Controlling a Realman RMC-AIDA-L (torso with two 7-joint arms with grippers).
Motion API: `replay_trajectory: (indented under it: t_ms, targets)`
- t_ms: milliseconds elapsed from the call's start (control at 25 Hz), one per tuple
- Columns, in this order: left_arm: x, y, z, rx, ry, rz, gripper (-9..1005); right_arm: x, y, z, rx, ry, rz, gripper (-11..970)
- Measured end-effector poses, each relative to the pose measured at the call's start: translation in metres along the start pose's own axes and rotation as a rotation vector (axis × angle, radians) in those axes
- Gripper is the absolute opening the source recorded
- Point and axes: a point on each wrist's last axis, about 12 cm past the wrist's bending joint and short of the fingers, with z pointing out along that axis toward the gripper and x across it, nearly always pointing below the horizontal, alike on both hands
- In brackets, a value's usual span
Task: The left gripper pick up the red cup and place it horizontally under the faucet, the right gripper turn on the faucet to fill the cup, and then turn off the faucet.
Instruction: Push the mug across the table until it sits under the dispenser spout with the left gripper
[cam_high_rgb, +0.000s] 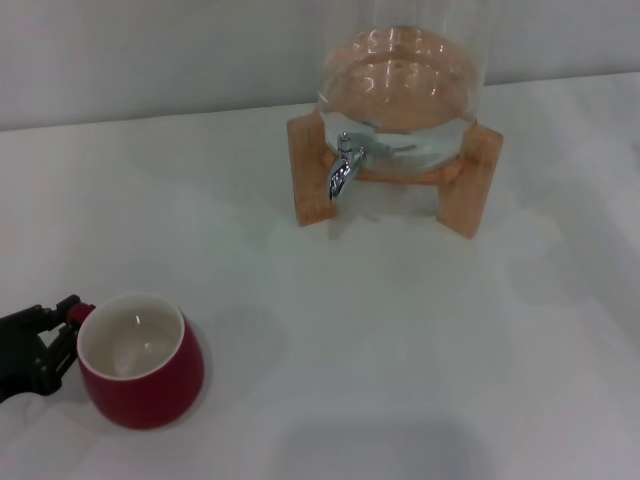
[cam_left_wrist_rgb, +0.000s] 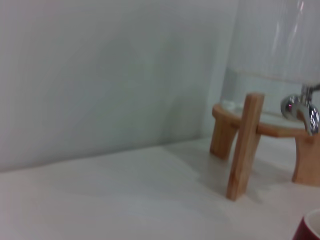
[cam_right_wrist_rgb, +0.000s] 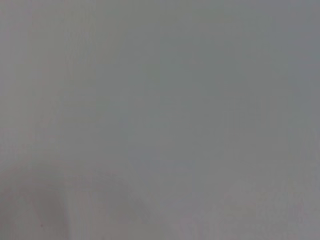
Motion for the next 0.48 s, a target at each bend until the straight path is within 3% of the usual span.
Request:
replay_trajectory:
  t_ms: [480]
  targets:
    - [-0.005,0.001,0.0029,-0.009,-0.037,0.073,194,0.0005,0.0003,0.0003,0.0,-0.001,0.004,631]
